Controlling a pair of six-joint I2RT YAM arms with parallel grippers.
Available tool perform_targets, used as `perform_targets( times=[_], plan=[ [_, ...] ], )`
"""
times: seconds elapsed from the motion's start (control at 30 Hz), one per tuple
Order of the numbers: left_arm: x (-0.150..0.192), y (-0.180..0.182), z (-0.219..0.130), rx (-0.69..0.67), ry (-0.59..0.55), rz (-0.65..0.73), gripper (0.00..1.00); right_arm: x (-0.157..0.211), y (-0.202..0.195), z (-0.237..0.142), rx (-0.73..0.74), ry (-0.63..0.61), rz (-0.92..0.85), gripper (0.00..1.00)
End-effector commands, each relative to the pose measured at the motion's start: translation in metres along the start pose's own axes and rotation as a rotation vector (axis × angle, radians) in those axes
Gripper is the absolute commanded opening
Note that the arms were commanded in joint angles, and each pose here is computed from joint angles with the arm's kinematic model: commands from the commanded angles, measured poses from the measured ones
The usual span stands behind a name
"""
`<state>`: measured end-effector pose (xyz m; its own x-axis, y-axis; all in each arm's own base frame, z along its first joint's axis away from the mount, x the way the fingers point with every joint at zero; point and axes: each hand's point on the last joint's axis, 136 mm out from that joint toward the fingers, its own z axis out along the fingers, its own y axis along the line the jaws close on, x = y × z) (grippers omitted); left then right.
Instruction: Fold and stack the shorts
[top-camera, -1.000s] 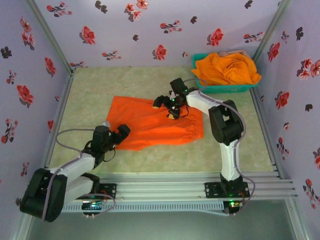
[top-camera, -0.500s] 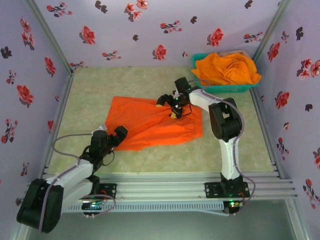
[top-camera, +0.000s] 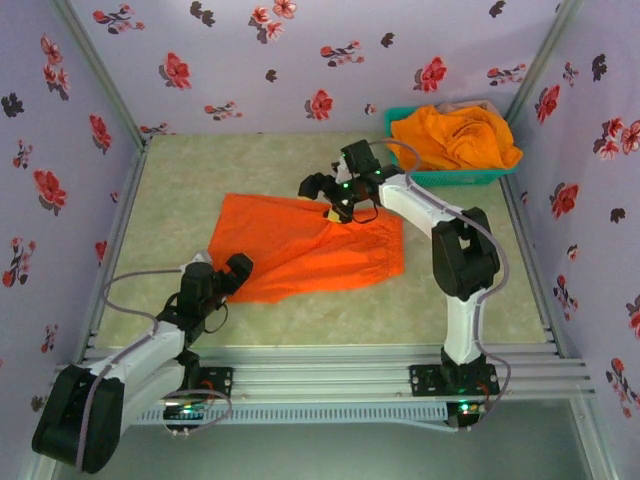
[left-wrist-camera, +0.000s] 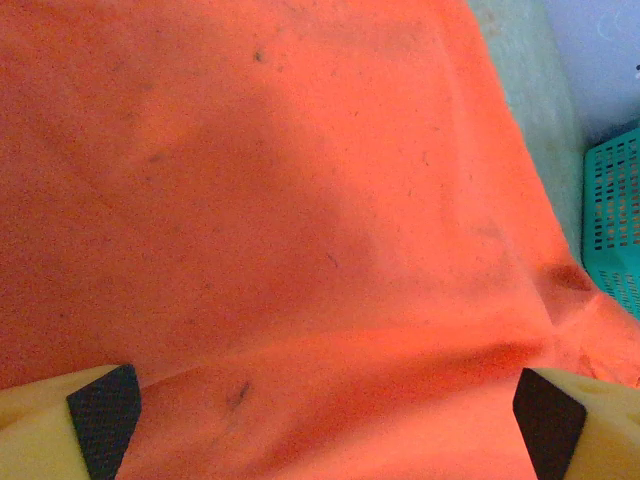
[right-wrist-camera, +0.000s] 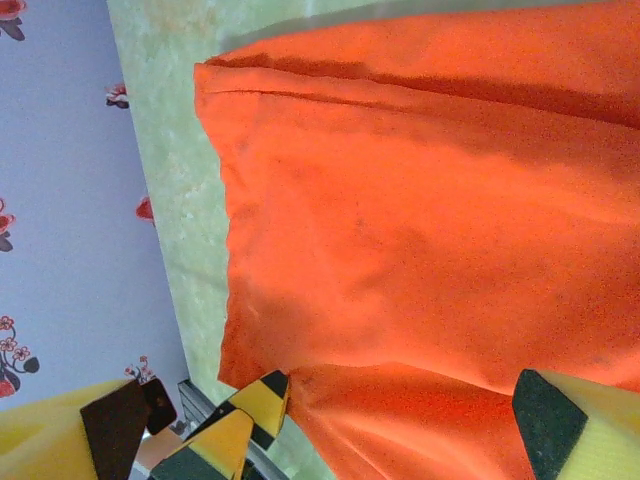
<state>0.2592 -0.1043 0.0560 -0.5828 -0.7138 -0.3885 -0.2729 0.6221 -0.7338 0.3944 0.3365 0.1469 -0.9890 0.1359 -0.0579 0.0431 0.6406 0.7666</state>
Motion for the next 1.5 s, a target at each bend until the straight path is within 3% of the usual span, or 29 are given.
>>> perform_targets(
  times=[0.0,0.37,0.97,1.2,1.47],
  plan=[
    [0.020,0.052,-0.002,-0.193,0.051,-0.005,0.99,-0.006,-0.019,0.015,0.059,0.036,0.023,0.96],
    [0.021,0.053,-0.002,-0.195,0.052,-0.006,0.99,-0.021,-0.062,0.043,0.145,0.068,0.067,0.96],
    [0.024,0.061,-0.003,-0.215,0.057,-0.021,0.99,-0.076,-0.098,0.056,0.161,-0.010,0.133,0.96],
    [0.019,0.052,-0.003,-0.193,0.050,-0.004,0.99,-0.086,-0.054,0.029,0.094,-0.067,0.058,0.96],
    [-0.020,-0.020,-0.020,-0.060,-0.019,0.089,1.00,-0.063,0.019,-0.060,0.096,-0.241,-0.197,0.96]
  ],
)
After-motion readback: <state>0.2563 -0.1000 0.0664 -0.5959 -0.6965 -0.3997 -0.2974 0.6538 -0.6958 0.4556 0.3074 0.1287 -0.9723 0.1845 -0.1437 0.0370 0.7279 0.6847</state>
